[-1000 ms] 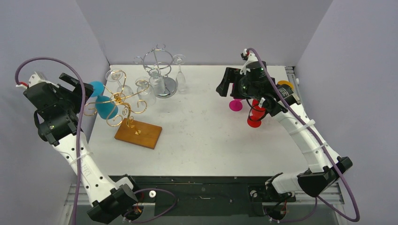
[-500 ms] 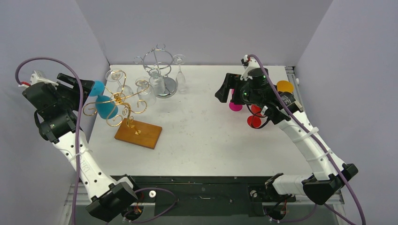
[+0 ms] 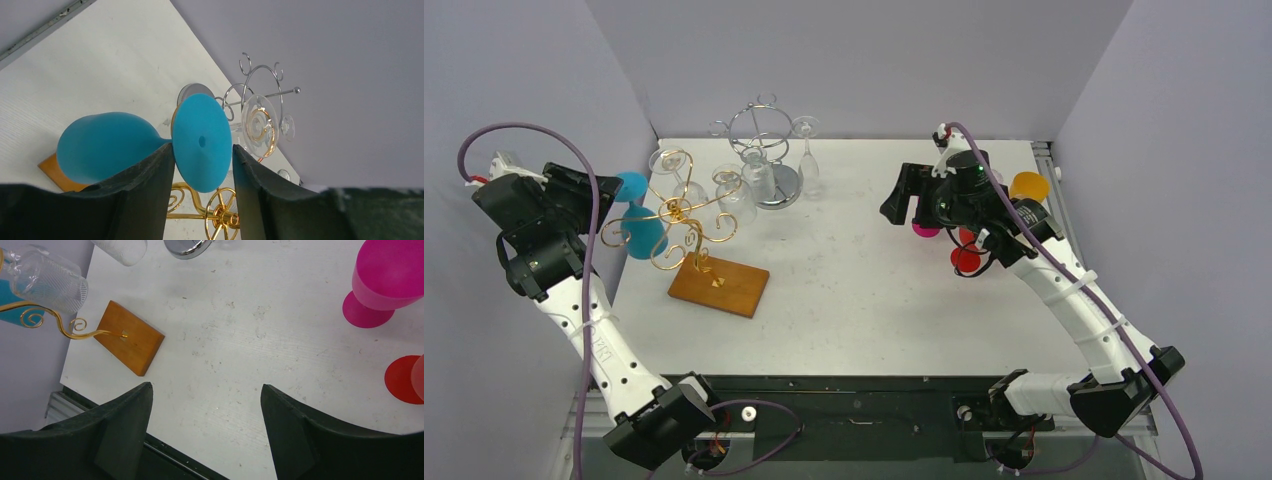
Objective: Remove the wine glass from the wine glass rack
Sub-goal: Pick up the wine glass from the wine rack.
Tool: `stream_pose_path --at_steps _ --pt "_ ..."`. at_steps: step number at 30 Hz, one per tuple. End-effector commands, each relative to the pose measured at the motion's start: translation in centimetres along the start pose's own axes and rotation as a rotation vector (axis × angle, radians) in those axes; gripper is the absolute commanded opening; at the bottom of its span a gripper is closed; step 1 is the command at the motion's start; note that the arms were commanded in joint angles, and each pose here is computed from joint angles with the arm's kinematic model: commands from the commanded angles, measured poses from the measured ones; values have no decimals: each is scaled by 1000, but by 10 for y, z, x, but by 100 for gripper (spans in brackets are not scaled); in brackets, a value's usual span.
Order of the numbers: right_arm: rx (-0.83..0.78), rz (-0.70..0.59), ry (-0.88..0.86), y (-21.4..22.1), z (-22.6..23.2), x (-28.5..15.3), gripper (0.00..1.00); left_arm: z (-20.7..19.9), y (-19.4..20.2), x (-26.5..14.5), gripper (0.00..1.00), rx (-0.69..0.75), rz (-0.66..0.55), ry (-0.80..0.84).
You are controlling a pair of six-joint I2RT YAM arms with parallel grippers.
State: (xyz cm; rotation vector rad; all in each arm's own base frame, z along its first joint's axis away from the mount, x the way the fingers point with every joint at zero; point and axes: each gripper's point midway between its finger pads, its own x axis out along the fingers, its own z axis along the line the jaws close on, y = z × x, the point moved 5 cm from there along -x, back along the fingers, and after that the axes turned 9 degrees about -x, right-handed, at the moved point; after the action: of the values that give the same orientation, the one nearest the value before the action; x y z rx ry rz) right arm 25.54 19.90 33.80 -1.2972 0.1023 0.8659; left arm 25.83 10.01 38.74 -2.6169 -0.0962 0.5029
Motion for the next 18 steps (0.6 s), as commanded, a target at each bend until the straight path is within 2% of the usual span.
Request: stream_pose_path --at_steps 1,18 --pt "-13 -70 -44 -10 8 -11 74 -7 -5 -8 40 13 -41 25" --pt "-14 -67 -43 -9 8 -10 71 -1 0 -8 17 -57 -78 33"
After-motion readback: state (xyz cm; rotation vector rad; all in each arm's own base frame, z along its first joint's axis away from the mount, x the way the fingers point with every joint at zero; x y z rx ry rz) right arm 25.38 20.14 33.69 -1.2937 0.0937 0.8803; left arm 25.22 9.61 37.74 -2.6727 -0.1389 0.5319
